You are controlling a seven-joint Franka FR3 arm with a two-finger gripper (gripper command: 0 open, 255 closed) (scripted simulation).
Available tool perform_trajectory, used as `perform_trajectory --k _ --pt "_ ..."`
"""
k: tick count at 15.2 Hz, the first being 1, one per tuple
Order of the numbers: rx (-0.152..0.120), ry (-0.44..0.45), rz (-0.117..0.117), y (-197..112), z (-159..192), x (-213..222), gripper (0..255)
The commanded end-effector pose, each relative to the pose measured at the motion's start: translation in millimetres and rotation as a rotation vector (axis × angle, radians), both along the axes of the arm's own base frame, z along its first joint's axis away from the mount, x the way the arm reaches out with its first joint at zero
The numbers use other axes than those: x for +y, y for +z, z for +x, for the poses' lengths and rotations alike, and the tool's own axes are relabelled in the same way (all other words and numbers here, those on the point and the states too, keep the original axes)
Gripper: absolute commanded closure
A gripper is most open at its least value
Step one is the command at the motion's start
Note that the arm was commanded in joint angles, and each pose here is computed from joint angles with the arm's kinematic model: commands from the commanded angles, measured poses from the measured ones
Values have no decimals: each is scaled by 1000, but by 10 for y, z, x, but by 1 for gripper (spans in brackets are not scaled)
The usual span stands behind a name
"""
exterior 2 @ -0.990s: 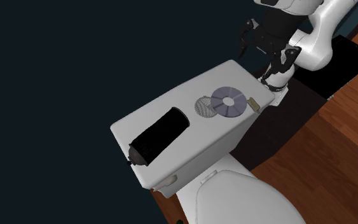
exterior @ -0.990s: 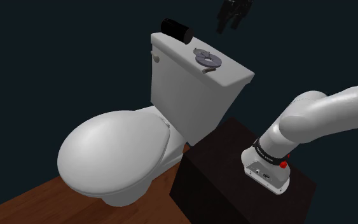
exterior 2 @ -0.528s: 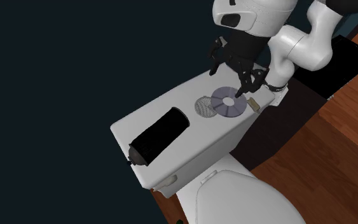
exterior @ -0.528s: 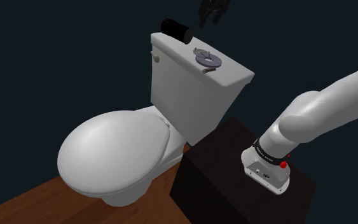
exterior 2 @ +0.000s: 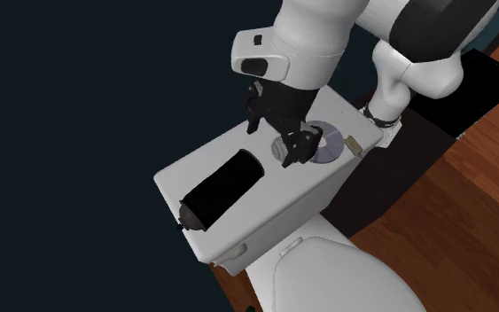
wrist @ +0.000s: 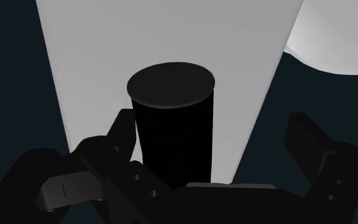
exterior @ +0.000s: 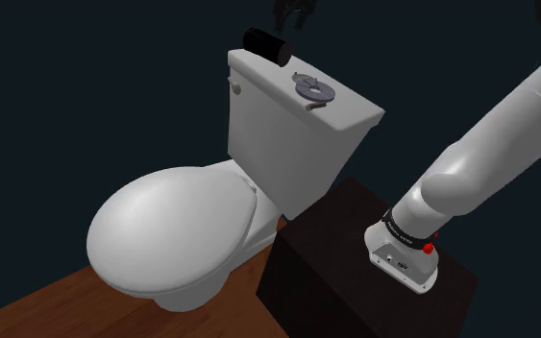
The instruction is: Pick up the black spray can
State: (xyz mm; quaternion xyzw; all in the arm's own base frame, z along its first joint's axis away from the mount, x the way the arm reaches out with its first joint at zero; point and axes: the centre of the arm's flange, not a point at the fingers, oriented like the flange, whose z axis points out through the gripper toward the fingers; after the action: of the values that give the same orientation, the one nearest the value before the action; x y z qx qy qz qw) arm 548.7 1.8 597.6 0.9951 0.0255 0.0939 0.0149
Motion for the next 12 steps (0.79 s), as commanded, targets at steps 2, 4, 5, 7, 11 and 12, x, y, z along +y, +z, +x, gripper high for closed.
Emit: perform_trajectory --k 2,4,5,7,11,12 --pt "-10 10 3 -78 364 -37 0" --pt "-17 16 5 -109 616 -56 0" --pt "-21 19 6 -124 742 -65 0" --pt "-27 26 9 -153 994 -82 0" --pt "-41 39 13 -205 1499 -111 0" --pt "-44 42 15 -217 1625 -117 0"
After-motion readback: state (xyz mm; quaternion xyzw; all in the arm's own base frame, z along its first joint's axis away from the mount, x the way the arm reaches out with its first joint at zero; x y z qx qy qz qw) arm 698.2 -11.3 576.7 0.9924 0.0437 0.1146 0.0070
